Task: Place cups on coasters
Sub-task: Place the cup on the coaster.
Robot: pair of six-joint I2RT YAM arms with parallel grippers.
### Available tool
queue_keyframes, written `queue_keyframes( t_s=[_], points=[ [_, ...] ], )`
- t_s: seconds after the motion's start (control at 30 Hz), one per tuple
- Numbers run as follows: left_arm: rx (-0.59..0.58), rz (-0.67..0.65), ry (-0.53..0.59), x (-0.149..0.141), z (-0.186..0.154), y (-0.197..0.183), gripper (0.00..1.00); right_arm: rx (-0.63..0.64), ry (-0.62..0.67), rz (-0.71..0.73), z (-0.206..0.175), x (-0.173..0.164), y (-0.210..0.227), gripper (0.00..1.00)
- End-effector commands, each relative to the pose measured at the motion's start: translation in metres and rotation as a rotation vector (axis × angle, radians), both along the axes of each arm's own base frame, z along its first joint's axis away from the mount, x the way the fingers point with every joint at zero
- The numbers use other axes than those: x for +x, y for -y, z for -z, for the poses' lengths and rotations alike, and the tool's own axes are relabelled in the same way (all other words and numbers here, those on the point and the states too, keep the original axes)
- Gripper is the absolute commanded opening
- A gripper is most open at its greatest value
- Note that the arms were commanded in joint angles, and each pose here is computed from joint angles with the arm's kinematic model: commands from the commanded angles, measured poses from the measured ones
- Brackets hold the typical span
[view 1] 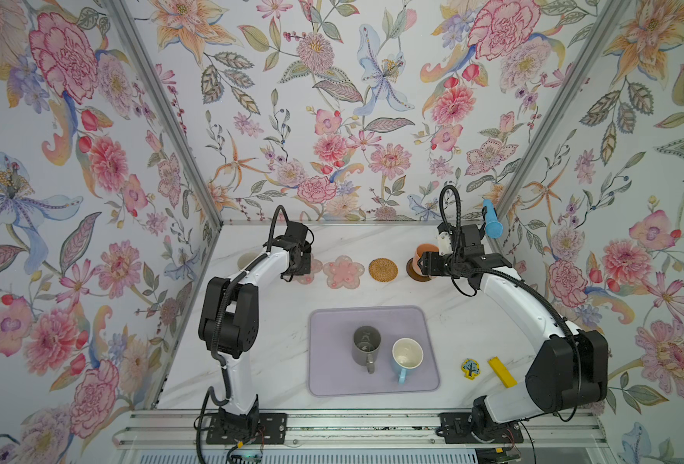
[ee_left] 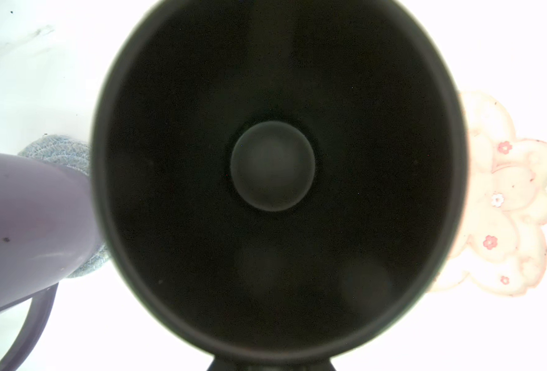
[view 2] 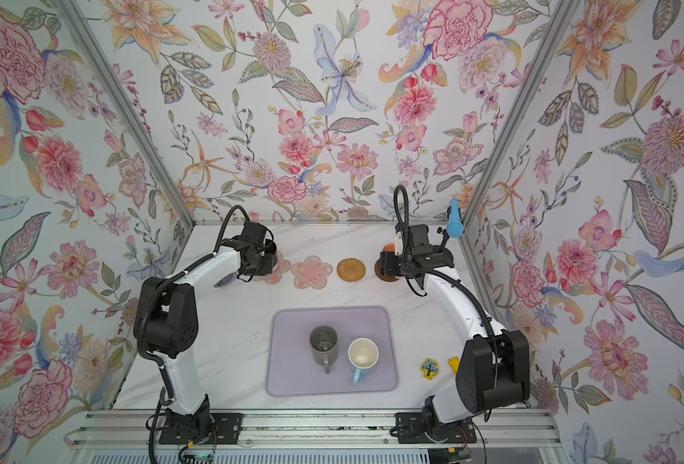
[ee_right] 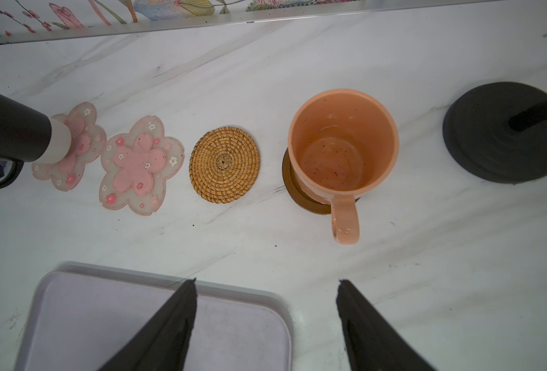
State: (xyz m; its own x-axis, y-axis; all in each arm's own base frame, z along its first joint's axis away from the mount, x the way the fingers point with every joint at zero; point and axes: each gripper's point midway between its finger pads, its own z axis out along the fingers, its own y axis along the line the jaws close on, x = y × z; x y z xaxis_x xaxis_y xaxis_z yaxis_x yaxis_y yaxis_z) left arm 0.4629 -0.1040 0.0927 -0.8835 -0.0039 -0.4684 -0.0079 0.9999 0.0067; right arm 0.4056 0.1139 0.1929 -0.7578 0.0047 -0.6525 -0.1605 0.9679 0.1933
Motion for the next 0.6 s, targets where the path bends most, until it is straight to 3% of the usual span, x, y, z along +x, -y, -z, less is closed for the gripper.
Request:
queue_keyframes(
  t_s=[0.0, 0.57],
  points=[
    [-0.015, -0.025, 0.095, 0.025, -0.019, -0.003, 0.0, 0.013, -0.014, 0.004, -0.002, 0.002, -0.004, 0.71],
    [-0.051, -0.06, 0.097, 0.024, -0.003, -0.004, 0.0, 0.006, -0.025, -0.018, -0.001, 0.01, -0.013, 0.71]
  ],
)
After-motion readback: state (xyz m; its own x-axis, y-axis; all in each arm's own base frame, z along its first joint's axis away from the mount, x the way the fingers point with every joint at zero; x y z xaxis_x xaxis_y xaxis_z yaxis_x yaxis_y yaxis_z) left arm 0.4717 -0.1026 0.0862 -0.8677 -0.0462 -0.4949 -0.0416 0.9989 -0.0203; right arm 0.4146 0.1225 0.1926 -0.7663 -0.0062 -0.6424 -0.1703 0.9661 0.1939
